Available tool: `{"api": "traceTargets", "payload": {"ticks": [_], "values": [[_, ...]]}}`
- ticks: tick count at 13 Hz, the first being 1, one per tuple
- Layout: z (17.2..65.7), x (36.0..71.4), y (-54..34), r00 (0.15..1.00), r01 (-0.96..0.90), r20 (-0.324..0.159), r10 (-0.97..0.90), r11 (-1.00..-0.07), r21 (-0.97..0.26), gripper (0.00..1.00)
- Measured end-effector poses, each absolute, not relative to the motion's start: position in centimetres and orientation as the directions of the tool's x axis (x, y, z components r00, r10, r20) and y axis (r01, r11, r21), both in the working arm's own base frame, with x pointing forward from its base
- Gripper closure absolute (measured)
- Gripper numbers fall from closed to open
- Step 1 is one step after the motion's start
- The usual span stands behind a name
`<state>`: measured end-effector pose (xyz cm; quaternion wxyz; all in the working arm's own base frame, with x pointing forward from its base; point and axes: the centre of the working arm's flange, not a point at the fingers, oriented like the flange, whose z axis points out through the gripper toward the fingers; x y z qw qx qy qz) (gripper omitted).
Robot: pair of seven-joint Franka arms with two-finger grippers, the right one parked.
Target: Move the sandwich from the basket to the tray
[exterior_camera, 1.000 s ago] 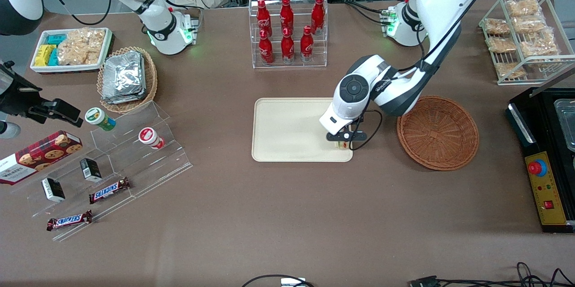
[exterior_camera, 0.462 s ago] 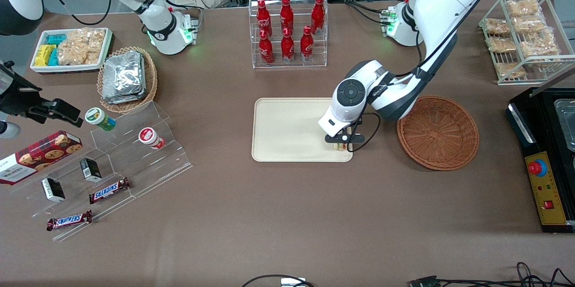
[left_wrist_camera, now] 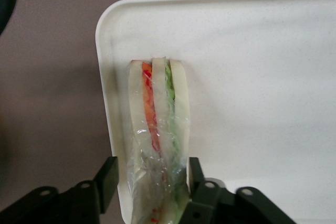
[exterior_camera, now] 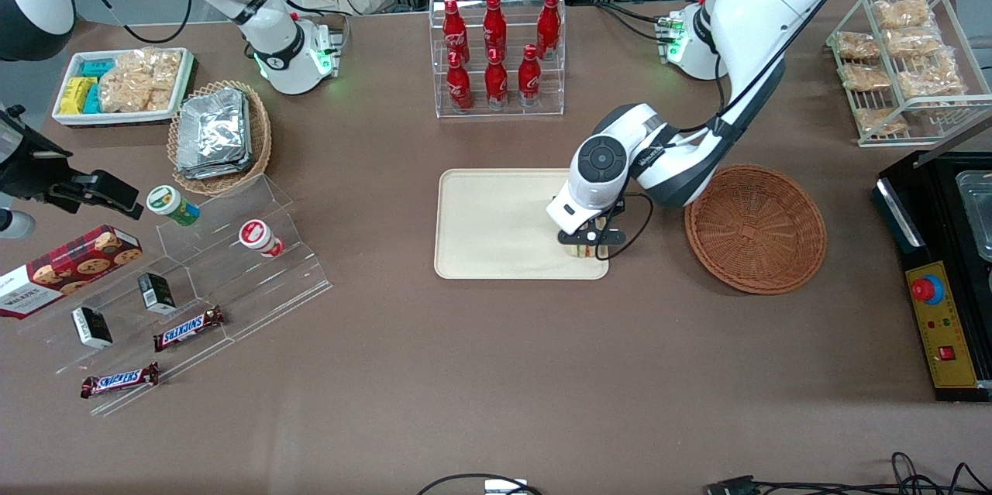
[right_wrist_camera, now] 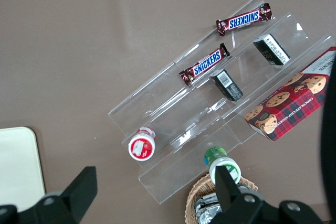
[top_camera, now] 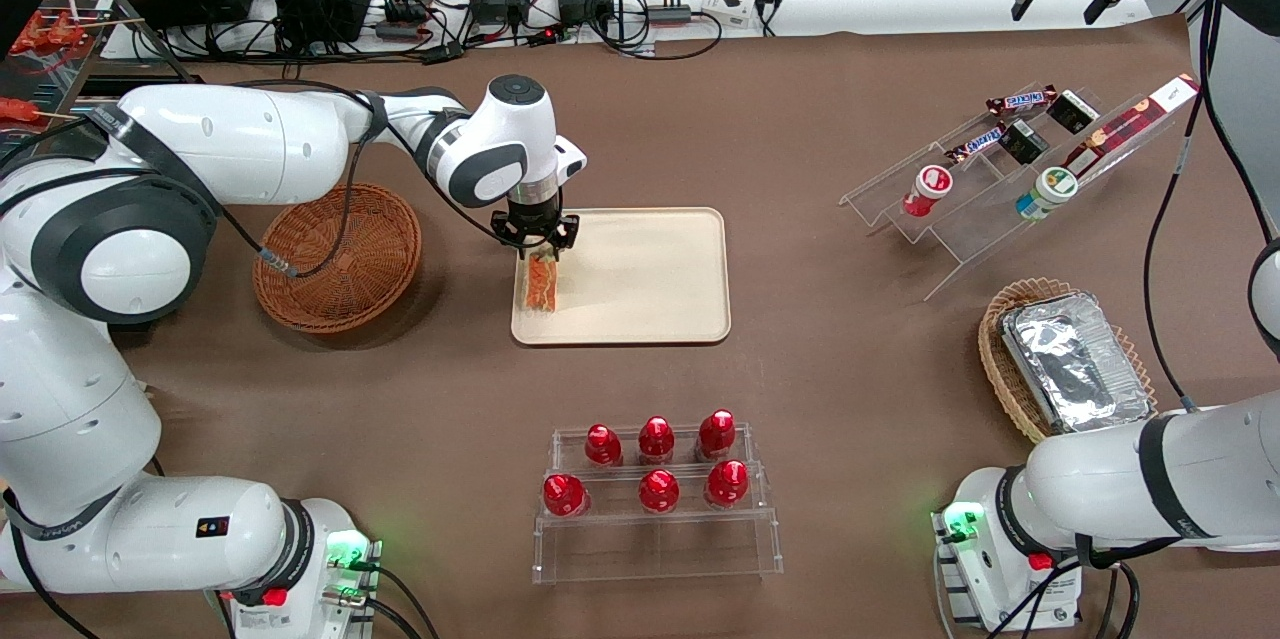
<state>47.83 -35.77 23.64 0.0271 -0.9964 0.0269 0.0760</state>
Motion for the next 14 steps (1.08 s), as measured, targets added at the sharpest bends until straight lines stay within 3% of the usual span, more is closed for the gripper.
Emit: {"api": "traceTargets", "payload": {"ticks": [3,9,14], "values": [[23.6,47.8,-35.8,0.987,-0.056,-0.153,-0.047,-0.997,-0.05,0.01],[24.7,48.4,-35.8,0.991,-0.045,-0.128,-0.039,-0.998,-0.042,0.0],[36.1,50.4,-34.7,0.998,0.06,-0.02,0.06,-0.998,-0.031,0.0]]}}
